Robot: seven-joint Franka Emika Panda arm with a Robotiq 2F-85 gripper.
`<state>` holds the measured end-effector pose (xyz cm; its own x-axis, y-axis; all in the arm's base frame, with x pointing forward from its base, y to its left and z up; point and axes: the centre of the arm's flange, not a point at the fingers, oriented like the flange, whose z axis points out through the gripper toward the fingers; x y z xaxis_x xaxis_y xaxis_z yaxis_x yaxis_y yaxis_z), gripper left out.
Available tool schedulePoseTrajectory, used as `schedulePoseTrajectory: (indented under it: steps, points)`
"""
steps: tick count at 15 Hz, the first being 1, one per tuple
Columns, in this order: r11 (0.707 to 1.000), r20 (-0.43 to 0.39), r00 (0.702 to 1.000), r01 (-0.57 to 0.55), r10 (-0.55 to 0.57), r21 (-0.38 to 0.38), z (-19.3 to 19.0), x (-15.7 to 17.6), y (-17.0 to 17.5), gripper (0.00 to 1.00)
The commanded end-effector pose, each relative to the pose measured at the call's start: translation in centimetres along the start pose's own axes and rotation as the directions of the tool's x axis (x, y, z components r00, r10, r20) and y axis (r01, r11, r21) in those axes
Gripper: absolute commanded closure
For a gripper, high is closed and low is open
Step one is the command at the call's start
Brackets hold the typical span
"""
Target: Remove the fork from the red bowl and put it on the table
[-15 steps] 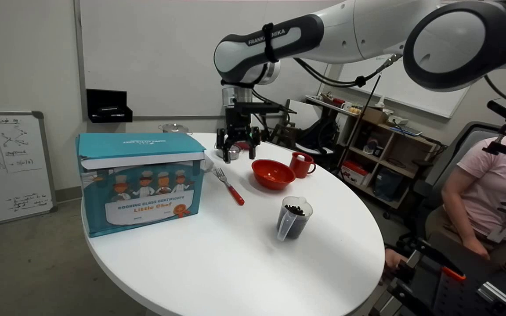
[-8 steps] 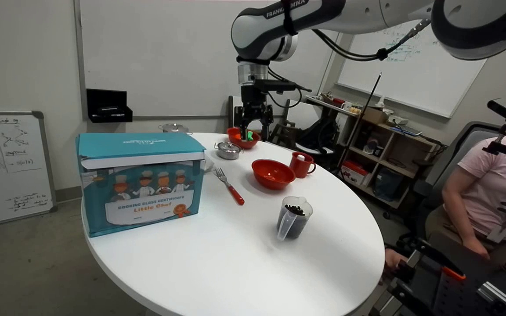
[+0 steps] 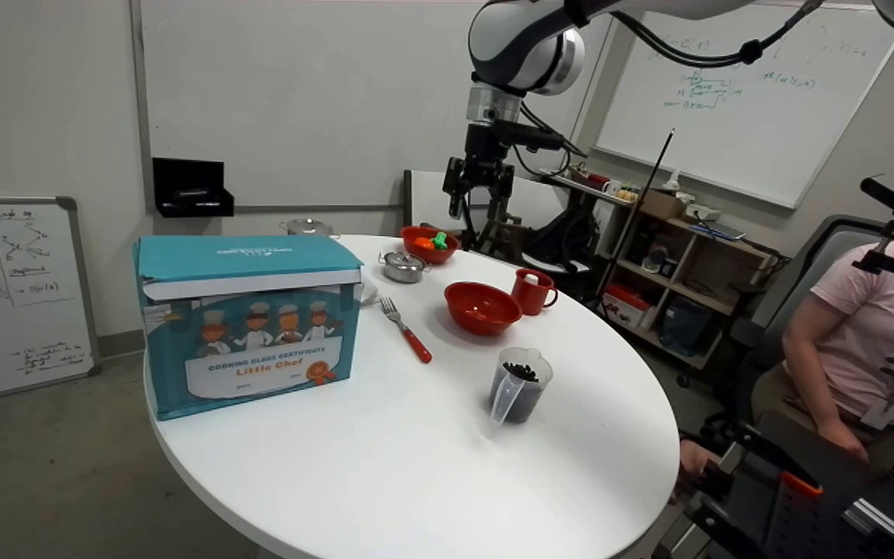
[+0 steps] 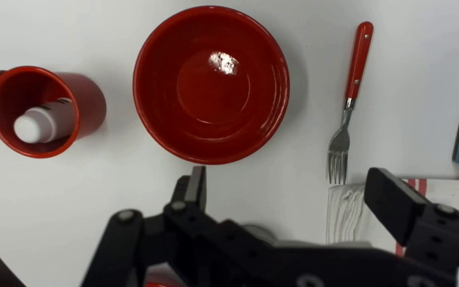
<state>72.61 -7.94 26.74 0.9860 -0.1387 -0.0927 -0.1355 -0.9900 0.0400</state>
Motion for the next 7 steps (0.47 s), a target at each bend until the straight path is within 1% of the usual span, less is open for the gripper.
schedulePoseTrajectory:
  steps: [1, 4, 7]
  points:
    - [1.0, -0.005, 1.0, -0.012, 0.012, 0.005, 0.0, -0.6, 0.8, 0.0]
    - [0.999, -0.001, 1.0, -0.031, 0.031, 0.012, 0.0, -2.1, 2.0, 0.0]
    - [1.0, 0.001, 1.0, -0.027, 0.027, 0.015, -0.1, -2.4, 1.7, 0.0]
